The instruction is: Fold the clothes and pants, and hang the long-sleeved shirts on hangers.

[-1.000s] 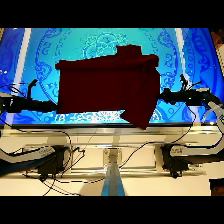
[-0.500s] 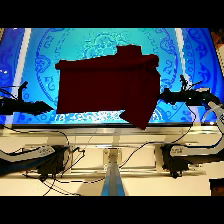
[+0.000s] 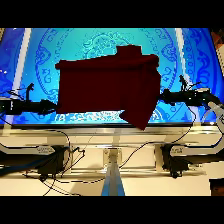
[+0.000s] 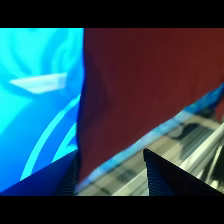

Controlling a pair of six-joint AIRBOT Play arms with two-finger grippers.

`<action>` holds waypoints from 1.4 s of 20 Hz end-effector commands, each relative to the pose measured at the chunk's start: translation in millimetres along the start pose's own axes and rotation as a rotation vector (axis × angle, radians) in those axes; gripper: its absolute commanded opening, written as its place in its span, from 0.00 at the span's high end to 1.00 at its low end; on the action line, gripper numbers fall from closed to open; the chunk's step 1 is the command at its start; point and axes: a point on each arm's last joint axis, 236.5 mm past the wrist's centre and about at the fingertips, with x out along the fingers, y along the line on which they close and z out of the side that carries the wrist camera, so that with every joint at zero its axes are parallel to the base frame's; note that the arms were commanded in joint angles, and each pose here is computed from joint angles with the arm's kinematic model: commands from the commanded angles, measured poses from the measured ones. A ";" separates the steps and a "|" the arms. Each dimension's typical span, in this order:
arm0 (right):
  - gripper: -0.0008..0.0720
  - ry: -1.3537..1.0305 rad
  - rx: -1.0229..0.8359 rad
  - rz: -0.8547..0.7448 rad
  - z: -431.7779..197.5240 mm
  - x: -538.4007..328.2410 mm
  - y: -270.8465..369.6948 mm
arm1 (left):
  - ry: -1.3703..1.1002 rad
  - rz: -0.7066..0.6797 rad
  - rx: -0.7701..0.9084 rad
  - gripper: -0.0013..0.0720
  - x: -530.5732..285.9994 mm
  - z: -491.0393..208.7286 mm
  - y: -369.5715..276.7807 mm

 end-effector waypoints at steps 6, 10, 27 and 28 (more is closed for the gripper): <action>0.96 0.000 0.001 0.005 0.0 -0.4 1.1 | 0.026 -0.022 0.005 0.38 5.4 -5.0 1.7; 0.98 0.000 0.001 0.005 0.0 -0.4 1.2 | 0.034 -0.028 0.005 0.53 5.5 -6.8 0.4; 0.98 -0.098 -0.266 0.077 34.2 -74.9 88.8 | -0.282 -0.012 0.292 0.97 -51.4 110.8 -93.4; 0.98 -0.155 -0.340 0.069 42.4 -97.4 110.1 | -0.358 0.011 0.375 0.97 -78.2 126.3 -119.4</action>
